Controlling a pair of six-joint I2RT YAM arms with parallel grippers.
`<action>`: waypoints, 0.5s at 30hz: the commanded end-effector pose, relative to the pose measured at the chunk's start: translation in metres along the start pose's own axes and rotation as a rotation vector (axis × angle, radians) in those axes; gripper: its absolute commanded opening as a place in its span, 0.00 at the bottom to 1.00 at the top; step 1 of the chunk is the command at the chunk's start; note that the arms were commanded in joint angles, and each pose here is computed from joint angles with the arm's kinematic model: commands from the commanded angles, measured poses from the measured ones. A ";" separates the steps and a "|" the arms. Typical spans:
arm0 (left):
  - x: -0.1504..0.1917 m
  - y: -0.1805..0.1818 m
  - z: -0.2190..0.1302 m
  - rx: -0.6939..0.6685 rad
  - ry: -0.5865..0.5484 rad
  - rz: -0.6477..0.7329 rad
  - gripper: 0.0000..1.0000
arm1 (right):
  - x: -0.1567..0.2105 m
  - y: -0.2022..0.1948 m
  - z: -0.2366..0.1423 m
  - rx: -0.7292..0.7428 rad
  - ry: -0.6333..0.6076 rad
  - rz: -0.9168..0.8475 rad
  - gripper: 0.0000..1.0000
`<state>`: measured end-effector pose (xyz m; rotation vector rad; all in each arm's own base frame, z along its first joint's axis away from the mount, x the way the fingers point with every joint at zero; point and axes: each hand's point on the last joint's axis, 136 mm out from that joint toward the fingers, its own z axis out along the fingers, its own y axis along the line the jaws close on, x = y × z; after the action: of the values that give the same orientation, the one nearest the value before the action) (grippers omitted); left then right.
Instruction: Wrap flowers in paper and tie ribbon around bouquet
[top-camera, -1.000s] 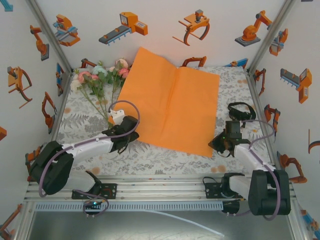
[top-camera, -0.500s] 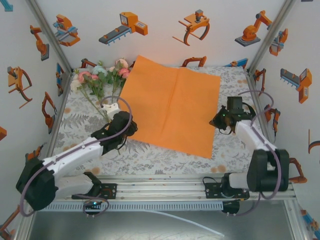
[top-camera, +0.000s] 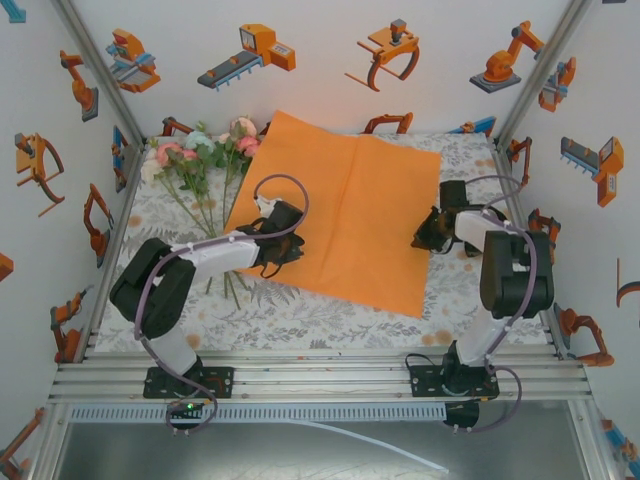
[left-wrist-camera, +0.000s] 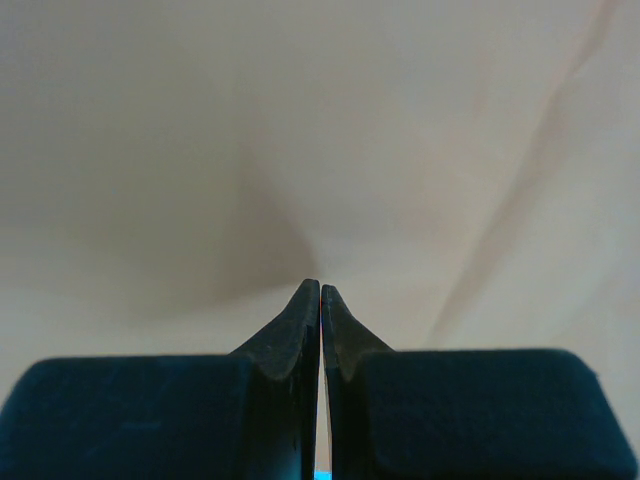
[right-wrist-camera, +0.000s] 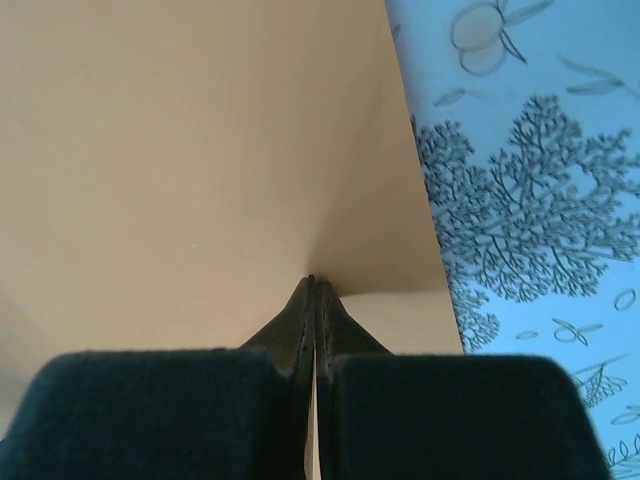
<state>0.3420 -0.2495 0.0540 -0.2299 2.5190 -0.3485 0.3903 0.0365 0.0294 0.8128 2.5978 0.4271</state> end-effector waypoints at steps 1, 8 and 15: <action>0.005 0.003 0.012 0.004 0.059 0.021 0.11 | 0.028 -0.037 -0.005 0.124 0.023 0.052 0.00; -0.004 0.029 0.043 -0.051 0.097 0.033 0.11 | 0.095 -0.061 -0.032 0.068 0.033 0.134 0.00; -0.028 0.037 0.045 -0.029 0.059 0.036 0.17 | 0.134 -0.039 -0.065 -0.054 0.071 0.067 0.00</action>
<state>0.4019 -0.2342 0.0468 -0.2576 2.4942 -0.4148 0.2501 0.0682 0.0278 0.8700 2.6011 0.5133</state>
